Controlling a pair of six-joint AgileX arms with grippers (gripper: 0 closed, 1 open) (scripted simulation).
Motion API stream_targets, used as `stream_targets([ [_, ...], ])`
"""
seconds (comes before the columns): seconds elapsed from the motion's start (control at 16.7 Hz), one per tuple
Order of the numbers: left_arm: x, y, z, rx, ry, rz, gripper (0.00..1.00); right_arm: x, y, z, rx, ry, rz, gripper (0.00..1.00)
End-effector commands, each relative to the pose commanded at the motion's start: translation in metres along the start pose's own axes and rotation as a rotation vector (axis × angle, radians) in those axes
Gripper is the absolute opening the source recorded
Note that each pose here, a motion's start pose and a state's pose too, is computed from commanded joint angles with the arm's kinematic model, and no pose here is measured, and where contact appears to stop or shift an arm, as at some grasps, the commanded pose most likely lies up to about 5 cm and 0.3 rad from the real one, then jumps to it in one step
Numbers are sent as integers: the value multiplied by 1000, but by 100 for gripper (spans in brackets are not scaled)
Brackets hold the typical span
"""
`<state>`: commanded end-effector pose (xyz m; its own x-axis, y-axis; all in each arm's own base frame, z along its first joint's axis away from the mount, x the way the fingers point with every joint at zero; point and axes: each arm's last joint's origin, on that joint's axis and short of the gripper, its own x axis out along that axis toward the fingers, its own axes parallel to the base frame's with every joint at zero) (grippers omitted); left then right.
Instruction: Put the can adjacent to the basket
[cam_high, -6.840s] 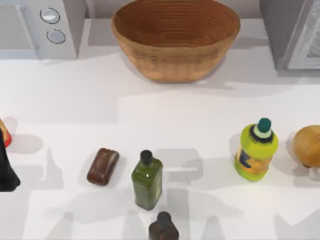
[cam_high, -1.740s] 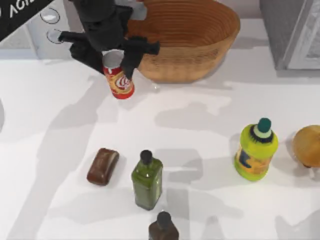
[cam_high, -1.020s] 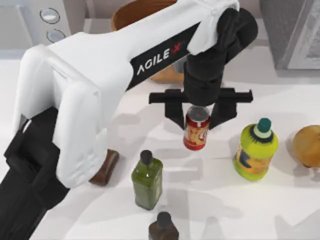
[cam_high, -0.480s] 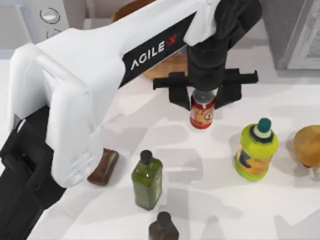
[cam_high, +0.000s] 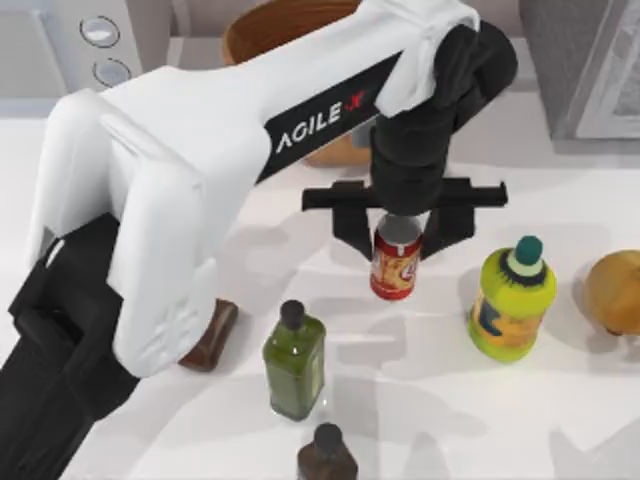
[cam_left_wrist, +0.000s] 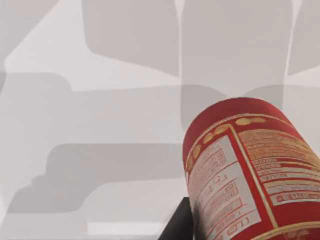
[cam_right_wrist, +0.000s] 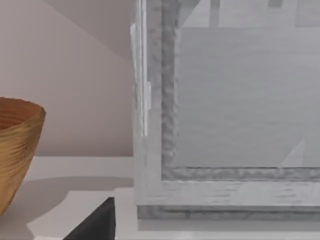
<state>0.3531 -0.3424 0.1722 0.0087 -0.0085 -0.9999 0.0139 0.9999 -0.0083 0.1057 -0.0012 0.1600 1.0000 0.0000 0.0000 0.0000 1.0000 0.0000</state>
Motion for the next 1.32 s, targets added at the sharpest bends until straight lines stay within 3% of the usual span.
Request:
stream_targets([
  [0.3, 0, 0, -2, 6, 10, 8, 0, 0, 0, 0, 0, 0, 0, 100],
  [1.08, 0, 0, -2, 6, 10, 8, 98, 0, 0, 0, 0, 0, 0, 100],
  [1.32, 0, 0, -2, 6, 10, 8, 100, 0, 0, 0, 0, 0, 0, 100],
])
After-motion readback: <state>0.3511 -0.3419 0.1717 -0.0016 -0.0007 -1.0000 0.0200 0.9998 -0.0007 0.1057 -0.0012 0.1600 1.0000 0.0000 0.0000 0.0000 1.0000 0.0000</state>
